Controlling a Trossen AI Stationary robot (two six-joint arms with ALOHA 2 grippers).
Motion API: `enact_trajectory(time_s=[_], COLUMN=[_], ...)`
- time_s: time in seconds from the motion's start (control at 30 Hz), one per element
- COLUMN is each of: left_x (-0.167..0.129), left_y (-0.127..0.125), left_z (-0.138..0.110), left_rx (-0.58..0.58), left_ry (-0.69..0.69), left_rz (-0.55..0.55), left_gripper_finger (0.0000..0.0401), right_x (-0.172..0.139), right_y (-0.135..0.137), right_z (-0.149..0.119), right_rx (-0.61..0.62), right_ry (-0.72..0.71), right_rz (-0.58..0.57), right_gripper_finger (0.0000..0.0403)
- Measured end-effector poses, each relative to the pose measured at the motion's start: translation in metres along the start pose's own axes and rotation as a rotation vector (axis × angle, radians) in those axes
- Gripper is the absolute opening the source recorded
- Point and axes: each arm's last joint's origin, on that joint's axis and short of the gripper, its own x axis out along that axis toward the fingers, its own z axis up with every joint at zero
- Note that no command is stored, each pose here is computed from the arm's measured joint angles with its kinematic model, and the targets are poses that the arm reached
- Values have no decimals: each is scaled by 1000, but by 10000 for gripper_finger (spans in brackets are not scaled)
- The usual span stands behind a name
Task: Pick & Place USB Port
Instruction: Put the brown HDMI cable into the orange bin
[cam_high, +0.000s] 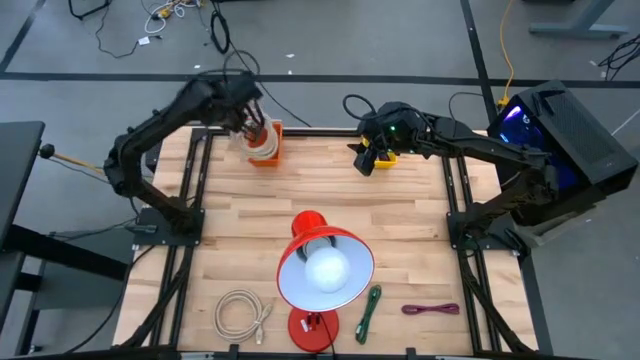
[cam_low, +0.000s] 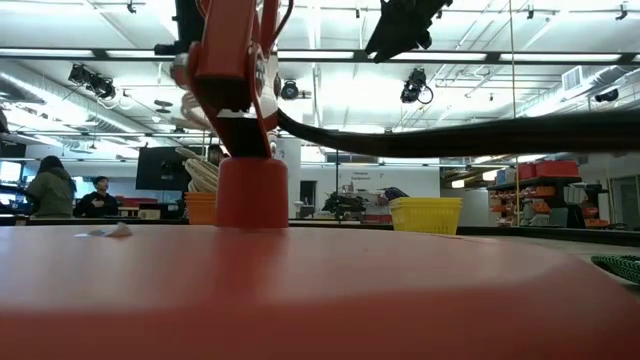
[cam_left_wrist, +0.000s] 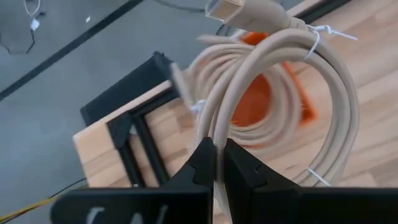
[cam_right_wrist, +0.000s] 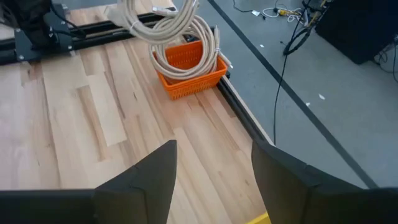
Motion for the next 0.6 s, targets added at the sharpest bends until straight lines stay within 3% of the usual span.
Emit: enact_trajectory(time_s=[0.2, 0.37, 0.6], left_x=[31, 50, 80], left_y=[19, 20, 19], left_z=[14, 27, 31], left_rx=[9, -1, 50], left_ry=[74, 70, 180], left_rz=[17, -3, -2], left_gripper_finger=[15, 15, 15], right_x=[0, 0, 0], right_y=[1, 1, 1], right_z=[2, 3, 3], right_rx=[31, 58, 67], right_ry=[-23, -32, -31], right_rz=[3, 11, 11], right_gripper_finger=[208, 208, 208])
